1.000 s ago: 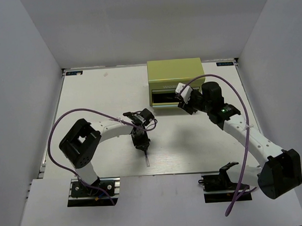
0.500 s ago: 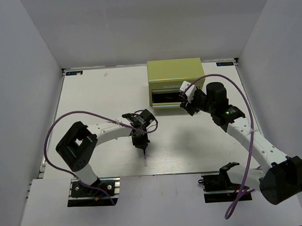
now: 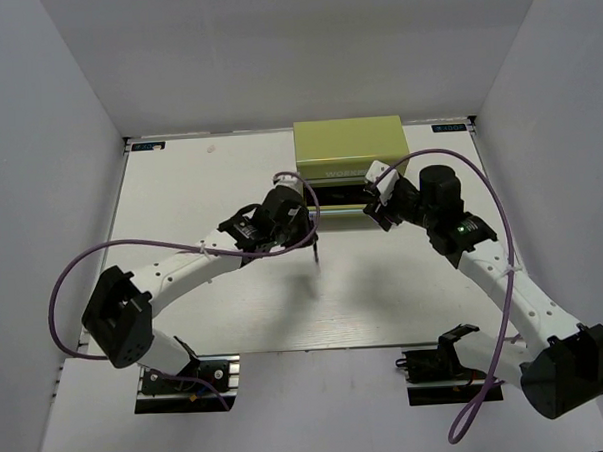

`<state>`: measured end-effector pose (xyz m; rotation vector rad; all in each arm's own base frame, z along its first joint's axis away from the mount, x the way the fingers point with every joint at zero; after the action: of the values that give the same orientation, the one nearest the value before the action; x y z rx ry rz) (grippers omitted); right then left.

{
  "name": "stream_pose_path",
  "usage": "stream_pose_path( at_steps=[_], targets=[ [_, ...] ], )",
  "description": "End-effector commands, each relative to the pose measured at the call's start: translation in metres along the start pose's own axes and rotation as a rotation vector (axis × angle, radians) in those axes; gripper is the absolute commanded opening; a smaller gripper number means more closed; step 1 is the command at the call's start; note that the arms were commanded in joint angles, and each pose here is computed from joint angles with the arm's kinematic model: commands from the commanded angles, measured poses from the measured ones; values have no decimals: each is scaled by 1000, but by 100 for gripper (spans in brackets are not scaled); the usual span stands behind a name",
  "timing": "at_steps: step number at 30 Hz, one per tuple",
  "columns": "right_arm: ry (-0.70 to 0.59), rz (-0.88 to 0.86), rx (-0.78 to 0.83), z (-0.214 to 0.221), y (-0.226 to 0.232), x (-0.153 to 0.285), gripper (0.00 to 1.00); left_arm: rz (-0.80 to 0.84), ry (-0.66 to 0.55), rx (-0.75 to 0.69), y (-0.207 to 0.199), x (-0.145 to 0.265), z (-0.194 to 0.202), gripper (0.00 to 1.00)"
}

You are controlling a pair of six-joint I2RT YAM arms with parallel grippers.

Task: Sort the stationery into containers
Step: Place the stationery into the container

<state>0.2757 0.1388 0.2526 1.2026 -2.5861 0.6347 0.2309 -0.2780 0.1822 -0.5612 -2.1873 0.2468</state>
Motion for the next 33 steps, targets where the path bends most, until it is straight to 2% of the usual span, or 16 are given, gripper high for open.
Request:
stream_pose_path(
  at_steps=[1,3,8,9,10,16,24,33],
  targets=[
    [-51,50,18,-12,-6,11,67,91,-264,-23,-27,11,-62,0],
    [-40,77,-4,-8,-8,13,67,99,-345,15,-33,11,-85,0],
    [-63,178,-52,-9,-15,25,68,144,-467,261,-42,-9,-114,0],
    [-69,187,-55,-9,-15,27,68,187,-526,309,-48,-8,-126,0],
    [-73,195,-57,-8,-15,30,68,182,-533,387,-46,-18,-125,0],
    [-68,234,-60,-2,-16,38,70,195,-664,582,-44,-37,-143,0],
    [-82,256,-71,0,-15,44,71,257,-728,810,-38,-56,-138,0],
    [-85,272,-73,0,-18,47,71,213,-675,888,-31,-90,-118,0]
  ],
)
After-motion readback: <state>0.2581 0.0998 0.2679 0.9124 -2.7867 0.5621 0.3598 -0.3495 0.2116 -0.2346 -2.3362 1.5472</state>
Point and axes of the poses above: each gripper's point midway between its finger pads, its own x axis back along the fingers, its own y axis along the line the jaws close on, z = x × y, the point moved 6 cm from there along x, back along the fingers, and after that the axes turned 8 degrees about -x, right-handed, at the moved point
